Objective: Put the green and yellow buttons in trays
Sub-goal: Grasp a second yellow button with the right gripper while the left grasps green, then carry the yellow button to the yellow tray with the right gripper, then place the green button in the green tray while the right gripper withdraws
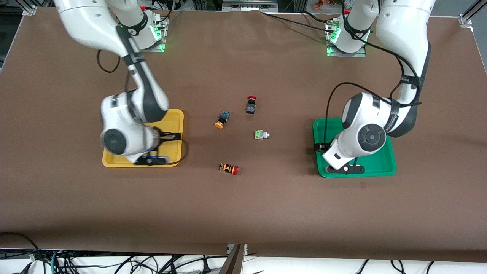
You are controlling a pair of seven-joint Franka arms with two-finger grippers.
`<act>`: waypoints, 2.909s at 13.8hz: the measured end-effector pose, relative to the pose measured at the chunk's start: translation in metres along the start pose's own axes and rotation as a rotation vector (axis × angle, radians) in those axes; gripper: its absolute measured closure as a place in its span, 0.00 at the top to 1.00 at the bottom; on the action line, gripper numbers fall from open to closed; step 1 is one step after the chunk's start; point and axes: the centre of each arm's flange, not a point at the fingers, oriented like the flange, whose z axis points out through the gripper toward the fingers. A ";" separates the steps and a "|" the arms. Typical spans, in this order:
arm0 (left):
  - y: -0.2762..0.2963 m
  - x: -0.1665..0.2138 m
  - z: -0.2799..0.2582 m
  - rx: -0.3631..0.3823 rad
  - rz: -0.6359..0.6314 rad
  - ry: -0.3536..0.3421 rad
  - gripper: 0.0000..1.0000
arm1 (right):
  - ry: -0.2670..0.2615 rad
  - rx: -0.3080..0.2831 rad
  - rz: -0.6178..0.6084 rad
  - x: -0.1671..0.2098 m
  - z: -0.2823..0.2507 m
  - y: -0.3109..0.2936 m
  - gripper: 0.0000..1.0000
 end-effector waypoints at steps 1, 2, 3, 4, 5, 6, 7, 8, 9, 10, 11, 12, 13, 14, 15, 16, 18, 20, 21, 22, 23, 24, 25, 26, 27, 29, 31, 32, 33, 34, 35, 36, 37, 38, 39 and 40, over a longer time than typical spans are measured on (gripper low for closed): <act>0.016 -0.006 -0.008 -0.015 -0.089 0.000 1.00 | 0.008 -0.010 0.024 -0.013 0.014 -0.036 1.00; 0.031 -0.013 -0.009 -0.020 -0.184 -0.004 1.00 | 0.017 -0.021 0.046 -0.025 0.032 -0.066 1.00; 0.044 -0.019 -0.004 -0.016 -0.273 -0.011 1.00 | 0.021 -0.024 0.066 -0.035 0.050 -0.092 1.00; 0.057 -0.025 0.004 -0.009 -0.359 -0.021 1.00 | 0.016 -0.014 0.083 -0.043 0.068 -0.112 1.00; 0.071 -0.030 0.014 -0.005 -0.457 -0.024 1.00 | 0.009 0.000 0.094 -0.050 0.084 -0.128 1.00; 0.086 -0.032 0.022 -0.022 -0.562 -0.013 1.00 | 0.009 0.010 0.106 -0.056 0.096 -0.139 1.00; 0.100 -0.033 0.029 -0.059 -0.672 -0.001 1.00 | 0.014 0.013 0.115 -0.060 0.104 -0.147 1.00; 0.113 -0.034 0.037 -0.098 -0.775 0.008 1.00 | 0.017 0.012 0.126 -0.064 0.111 -0.152 1.00; 0.126 -0.036 0.046 -0.128 -0.866 0.015 1.00 | 0.017 0.008 0.133 -0.067 0.117 -0.154 0.90; 0.138 -0.038 0.056 -0.148 -0.942 0.020 1.00 | 0.016 0.004 0.135 -0.069 0.122 -0.155 0.80; 0.148 -0.041 0.066 -0.165 -1.014 0.022 1.00 | 0.014 0.000 0.136 -0.071 0.125 -0.156 0.66; 0.158 -0.044 0.077 -0.181 -1.080 0.021 1.00 | 0.011 -0.003 0.137 -0.072 0.127 -0.155 0.56; 0.167 -0.048 0.088 -0.190 -1.134 0.007 1.00 | 0.012 -0.003 0.139 -0.072 0.127 -0.154 0.44; 0.176 -0.055 0.098 -0.188 -1.172 -0.013 1.00 | 0.018 -0.001 0.139 -0.069 0.124 -0.152 0.42; 0.182 -0.061 0.108 -0.176 -1.192 -0.030 1.00 | 0.032 0.003 0.132 -0.062 0.116 -0.146 0.42; 0.185 -0.066 0.115 -0.165 -1.203 -0.042 1.00 | 0.047 0.006 0.119 -0.050 0.102 -0.133 0.42; 0.192 -0.076 0.124 -0.155 -1.216 -0.070 1.00 | 0.041 0.004 0.062 -0.021 0.060 -0.084 0.42; 0.198 -0.086 0.131 -0.141 -1.209 -0.082 1.00 | 0.033 -0.025 -0.017 0.011 0.028 -0.014 0.42; 0.201 -0.090 0.136 -0.134 -1.204 -0.083 0.98 | 0.029 -0.043 -0.046 0.024 0.023 0.019 0.42; 0.204 -0.094 0.141 -0.127 -1.201 -0.084 0.95 | 0.018 -0.052 -0.069 0.033 0.023 0.046 0.42; 0.206 -0.097 0.148 -0.122 -1.199 -0.084 0.84 | 0.005 -0.058 -0.091 0.039 0.027 0.065 0.42; 0.208 -0.099 0.152 -0.123 -1.197 -0.082 0.74 | -0.008 -0.064 -0.110 0.043 0.033 0.077 0.42; 0.209 -0.098 0.151 -0.136 -1.197 -0.077 0.61 | -0.019 -0.068 -0.115 0.044 0.039 0.084 0.42; 0.209 -0.096 0.149 -0.145 -1.198 -0.073 0.51 | -0.024 -0.071 -0.115 0.045 0.042 0.088 0.47; 0.208 -0.094 0.147 -0.148 -1.195 -0.070 0.41 | -0.020 -0.072 -0.118 0.046 0.040 0.090 0.57; 0.200 -0.088 0.140 -0.134 -1.167 -0.063 0.41 | 0.013 -0.062 -0.125 0.049 0.019 0.093 0.77; 0.174 -0.075 0.113 -0.064 -1.059 -0.065 0.41 | 0.056 -0.051 -0.123 0.049 -0.024 0.097 0.99; 0.157 -0.069 0.093 -0.039 -1.006 -0.073 0.41 | 0.064 -0.050 -0.120 0.046 -0.050 0.102 1.00; 0.138 -0.062 0.072 -0.017 -0.952 -0.075 0.41 | 0.066 -0.051 -0.122 0.042 -0.077 0.108 1.00; 0.115 -0.054 0.054 0.009 -0.896 -0.067 0.41 | 0.067 -0.053 -0.134 0.037 -0.104 0.116 1.00; 0.089 -0.044 0.041 0.038 -0.843 -0.058 0.41 | 0.082 -0.053 -0.140 0.032 -0.132 0.124 1.00; 0.059 -0.032 0.035 0.057 -0.795 -0.057 0.41 | 0.109 -0.048 -0.140 0.025 -0.160 0.131 1.00; 0.026 -0.017 0.033 0.060 -0.742 -0.065 0.41 | 0.144 -0.037 -0.138 0.014 -0.188 0.137 1.00; -0.010 -0.002 0.034 0.053 -0.675 -0.080 0.41 | 0.172 -0.023 -0.137 -0.001 -0.214 0.143 1.00; -0.047 0.009 0.038 0.044 -0.601 -0.098 0.41 | 0.198 -0.005 -0.136 -0.019 -0.238 0.150 1.00; -0.085 0.018 0.044 0.033 -0.518 -0.119 0.41 | 0.214 0.009 -0.134 -0.039 -0.259 0.160 1.00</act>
